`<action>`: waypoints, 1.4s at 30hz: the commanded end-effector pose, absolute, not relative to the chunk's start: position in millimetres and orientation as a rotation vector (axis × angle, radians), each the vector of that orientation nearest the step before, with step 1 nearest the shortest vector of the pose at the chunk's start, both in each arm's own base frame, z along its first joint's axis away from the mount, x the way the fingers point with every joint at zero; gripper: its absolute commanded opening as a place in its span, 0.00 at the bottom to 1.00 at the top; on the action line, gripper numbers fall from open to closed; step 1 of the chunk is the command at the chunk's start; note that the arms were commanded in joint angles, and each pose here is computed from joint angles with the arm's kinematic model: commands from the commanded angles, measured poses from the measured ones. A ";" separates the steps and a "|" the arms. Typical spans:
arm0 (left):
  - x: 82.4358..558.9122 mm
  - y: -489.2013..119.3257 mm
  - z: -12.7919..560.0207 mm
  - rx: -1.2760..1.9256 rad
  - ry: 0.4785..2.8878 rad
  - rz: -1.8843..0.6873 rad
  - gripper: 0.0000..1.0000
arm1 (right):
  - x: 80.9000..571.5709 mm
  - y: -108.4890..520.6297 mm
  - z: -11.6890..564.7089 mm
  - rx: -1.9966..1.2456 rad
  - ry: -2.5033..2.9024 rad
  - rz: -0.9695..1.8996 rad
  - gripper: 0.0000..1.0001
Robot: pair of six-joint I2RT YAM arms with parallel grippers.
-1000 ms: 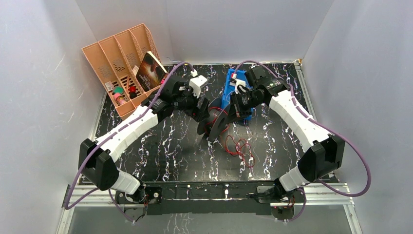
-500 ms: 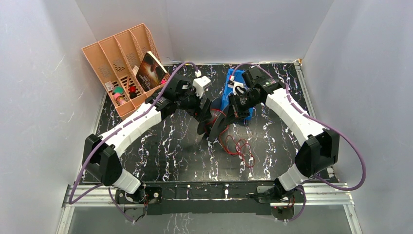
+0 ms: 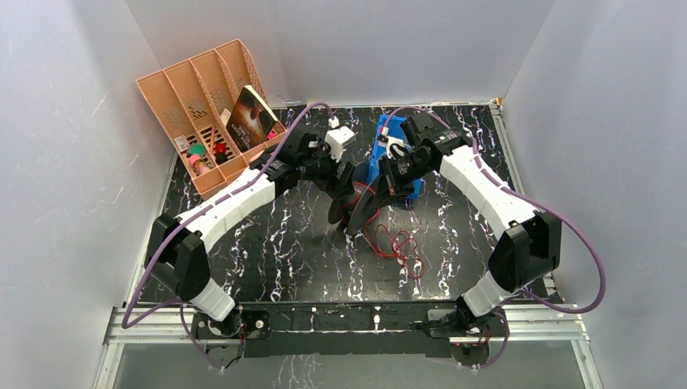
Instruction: Wrap the cables
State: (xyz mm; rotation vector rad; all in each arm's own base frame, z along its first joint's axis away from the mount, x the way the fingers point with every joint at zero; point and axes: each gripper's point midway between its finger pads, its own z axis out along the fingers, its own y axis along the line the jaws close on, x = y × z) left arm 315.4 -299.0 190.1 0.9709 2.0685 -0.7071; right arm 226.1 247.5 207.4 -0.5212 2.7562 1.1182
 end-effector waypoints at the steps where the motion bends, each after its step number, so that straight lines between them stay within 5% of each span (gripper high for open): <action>1: 320.5 -304.0 201.6 0.965 2.004 -0.704 0.74 | 227.5 252.0 219.8 -0.542 2.721 1.170 0.00; 22: 319.2 -302.2 188.2 0.997 2.001 -0.519 0.56 | 227.1 254.5 215.8 -0.543 2.719 1.193 0.00; 42: 312.9 -302.8 191.1 1.023 1.986 -0.493 0.02 | 237.7 258.2 211.3 -0.507 2.701 1.177 0.01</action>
